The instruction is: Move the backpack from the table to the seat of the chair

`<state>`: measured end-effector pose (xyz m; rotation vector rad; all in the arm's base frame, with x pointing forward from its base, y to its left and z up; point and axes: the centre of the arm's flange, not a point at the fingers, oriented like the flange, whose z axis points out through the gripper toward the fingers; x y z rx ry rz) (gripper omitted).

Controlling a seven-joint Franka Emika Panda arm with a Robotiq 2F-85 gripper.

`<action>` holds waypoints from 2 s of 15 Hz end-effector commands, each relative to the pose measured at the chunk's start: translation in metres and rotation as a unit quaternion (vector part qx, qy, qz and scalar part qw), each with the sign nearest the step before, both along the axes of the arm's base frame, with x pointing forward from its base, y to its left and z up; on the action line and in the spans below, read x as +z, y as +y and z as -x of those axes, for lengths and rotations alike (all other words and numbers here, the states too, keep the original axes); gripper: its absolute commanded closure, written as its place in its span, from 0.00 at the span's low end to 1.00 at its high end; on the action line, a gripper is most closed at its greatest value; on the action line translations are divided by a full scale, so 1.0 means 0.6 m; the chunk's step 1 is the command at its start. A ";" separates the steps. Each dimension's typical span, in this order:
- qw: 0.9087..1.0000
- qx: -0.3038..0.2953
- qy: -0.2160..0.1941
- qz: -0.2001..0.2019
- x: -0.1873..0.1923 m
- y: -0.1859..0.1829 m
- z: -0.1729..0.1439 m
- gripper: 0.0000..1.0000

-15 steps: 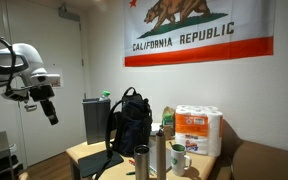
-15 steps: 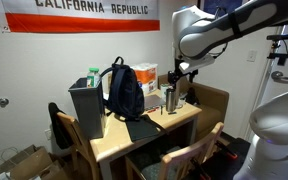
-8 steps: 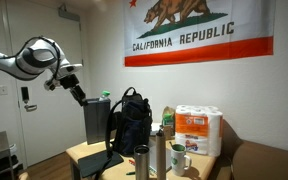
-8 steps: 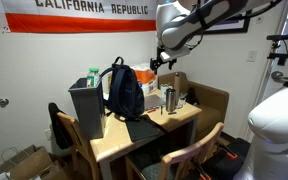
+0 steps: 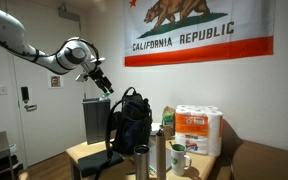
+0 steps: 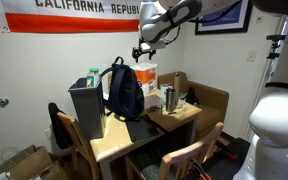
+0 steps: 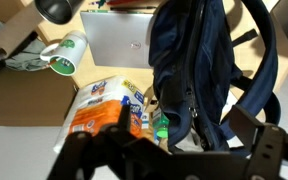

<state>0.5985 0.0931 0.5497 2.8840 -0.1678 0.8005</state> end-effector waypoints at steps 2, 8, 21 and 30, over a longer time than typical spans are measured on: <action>0.998 0.014 -0.053 -0.018 0.026 0.040 -0.114 0.00; 0.995 0.021 -0.094 -0.025 -0.016 0.055 -0.194 0.00; 0.983 0.039 -0.180 -0.003 -0.073 0.076 -0.276 0.49; 0.978 0.023 -0.208 -0.008 -0.079 0.040 -0.262 0.99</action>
